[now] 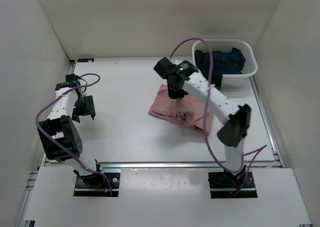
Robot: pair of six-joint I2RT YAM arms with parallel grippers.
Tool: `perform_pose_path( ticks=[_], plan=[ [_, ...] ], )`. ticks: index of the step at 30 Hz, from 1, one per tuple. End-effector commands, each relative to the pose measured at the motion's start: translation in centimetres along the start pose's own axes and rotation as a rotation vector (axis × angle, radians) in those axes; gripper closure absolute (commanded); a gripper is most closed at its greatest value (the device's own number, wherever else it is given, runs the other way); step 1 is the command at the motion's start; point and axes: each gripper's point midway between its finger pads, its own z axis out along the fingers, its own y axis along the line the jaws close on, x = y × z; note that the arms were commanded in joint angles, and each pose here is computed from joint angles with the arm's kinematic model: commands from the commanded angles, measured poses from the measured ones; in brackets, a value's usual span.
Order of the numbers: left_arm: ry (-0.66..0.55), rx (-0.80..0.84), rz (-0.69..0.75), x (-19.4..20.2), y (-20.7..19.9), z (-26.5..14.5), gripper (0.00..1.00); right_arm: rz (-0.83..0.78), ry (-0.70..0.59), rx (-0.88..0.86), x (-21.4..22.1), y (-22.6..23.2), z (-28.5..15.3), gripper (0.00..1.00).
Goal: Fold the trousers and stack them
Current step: Fold the trousers
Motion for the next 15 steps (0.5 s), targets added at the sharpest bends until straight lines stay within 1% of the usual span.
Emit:
perform_pose_path(
  ticks=[1,2,3,6,8,9,10,11,12,13,14,15],
  plan=[
    [-0.008,0.017,-0.008,0.3,-0.1,-0.2,0.23,-0.065,0.041,0.093,-0.5,-0.3,0.3,1.00],
    [0.001,0.017,-0.008,0.6,-0.1,-0.1,0.23,-0.086,0.065,0.093,-0.7,1.1,2.3,1.00],
    [-0.008,0.017,-0.008,0.3,-0.1,0.0,0.23,-0.083,0.060,0.090,-1.2,1.8,2.9,1.00],
    [0.021,0.017,-0.006,1.1,-0.2,0.6,0.23,-0.024,0.031,0.038,-3.4,3.8,5.7,1.00],
    [0.012,0.017,-0.007,0.8,-0.2,0.6,0.23,0.031,0.043,0.015,-3.3,4.6,7.1,1.00],
    [0.022,0.017,-0.006,1.2,-0.2,0.8,0.23,0.057,0.021,-0.014,-3.8,5.6,8.0,1.00],
    [0.031,0.017,-0.005,1.5,-0.2,1.0,0.23,0.065,0.035,-0.069,-3.5,6.7,8.0,1.00],
    [0.031,0.017,-0.005,1.5,-0.2,1.0,0.23,0.063,0.062,-0.103,-2.7,7.6,8.8,0.98],
    [0.041,0.017,-0.005,1.8,-0.2,1.2,0.23,0.069,0.044,-0.161,-3.1,9.2,8.8,0.93],
    [0.050,0.017,-0.004,1.9,-0.3,1.4,0.23,0.062,0.056,-0.192,-2.7,10.4,9.2,0.80],
    [0.041,0.017,-0.005,1.7,-0.3,1.5,0.23,0.020,0.055,-0.266,-2.6,12.3,8.4,0.68],
    [0.041,0.017,-0.005,1.7,-0.3,1.5,0.23,0.011,0.034,-0.304,-3.2,13.4,8.1,0.53]
  ],
)
